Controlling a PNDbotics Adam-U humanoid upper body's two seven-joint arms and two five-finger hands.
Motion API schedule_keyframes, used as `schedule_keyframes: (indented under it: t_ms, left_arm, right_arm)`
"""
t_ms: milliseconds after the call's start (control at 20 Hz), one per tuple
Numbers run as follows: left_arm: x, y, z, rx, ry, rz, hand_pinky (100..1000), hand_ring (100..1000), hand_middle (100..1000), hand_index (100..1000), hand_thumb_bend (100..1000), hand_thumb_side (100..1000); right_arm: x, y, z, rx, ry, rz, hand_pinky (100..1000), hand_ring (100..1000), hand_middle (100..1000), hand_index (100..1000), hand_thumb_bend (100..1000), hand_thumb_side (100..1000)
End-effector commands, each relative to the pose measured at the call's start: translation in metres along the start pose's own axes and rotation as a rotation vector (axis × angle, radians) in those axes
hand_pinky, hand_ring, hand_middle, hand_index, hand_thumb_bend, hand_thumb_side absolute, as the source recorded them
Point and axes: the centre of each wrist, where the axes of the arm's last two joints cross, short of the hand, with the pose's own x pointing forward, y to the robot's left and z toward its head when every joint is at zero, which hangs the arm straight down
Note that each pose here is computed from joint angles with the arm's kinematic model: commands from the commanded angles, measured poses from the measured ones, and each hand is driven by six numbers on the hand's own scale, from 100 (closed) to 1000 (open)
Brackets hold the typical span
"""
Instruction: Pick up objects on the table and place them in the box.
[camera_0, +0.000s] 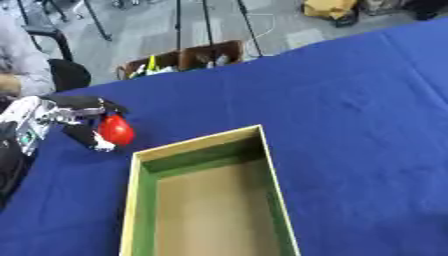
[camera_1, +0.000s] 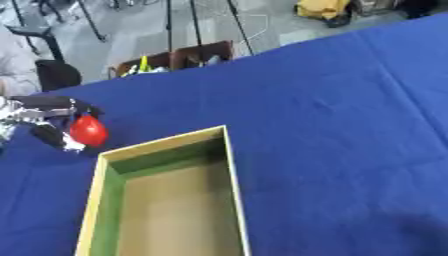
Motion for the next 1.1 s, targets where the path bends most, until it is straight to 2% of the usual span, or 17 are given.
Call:
schedule_keyframes:
  t_ms: [50, 350, 550, 900, 1100]
  left_arm:
    - [-0.011, 0.011, 0.015, -0.324, -0.22, -0.246, 502, 661, 816, 966, 539, 627]
    - [-0.013, 0.005, 0.016, -0.33, -0.197, -0.25, 468, 666, 823, 917, 522, 602]
    - [-0.015, 0.0, 0.016, -0.328, -0.191, -0.244, 456, 677, 831, 929, 489, 582]
    - [-0.018, -0.006, 0.016, -0.317, -0.184, -0.22, 429, 692, 831, 921, 390, 494]
    - [-0.021, -0.013, 0.017, -0.316, -0.169, -0.191, 465, 729, 837, 915, 203, 379]
  right_arm:
    - [0.006, -0.003, -0.003, -0.009, -0.026, 0.0, 260, 403, 363, 592, 303, 746]
    - [0.006, -0.002, -0.003, -0.009, -0.027, -0.001, 260, 403, 362, 592, 302, 744]
    - [0.007, -0.002, -0.004, -0.009, -0.028, -0.003, 260, 403, 362, 592, 303, 745]
    - [0.007, -0.002, -0.004, -0.011, -0.03, -0.005, 259, 404, 362, 592, 299, 744]
    - [0.007, -0.002, -0.004, -0.013, -0.031, -0.007, 259, 402, 361, 591, 296, 740]
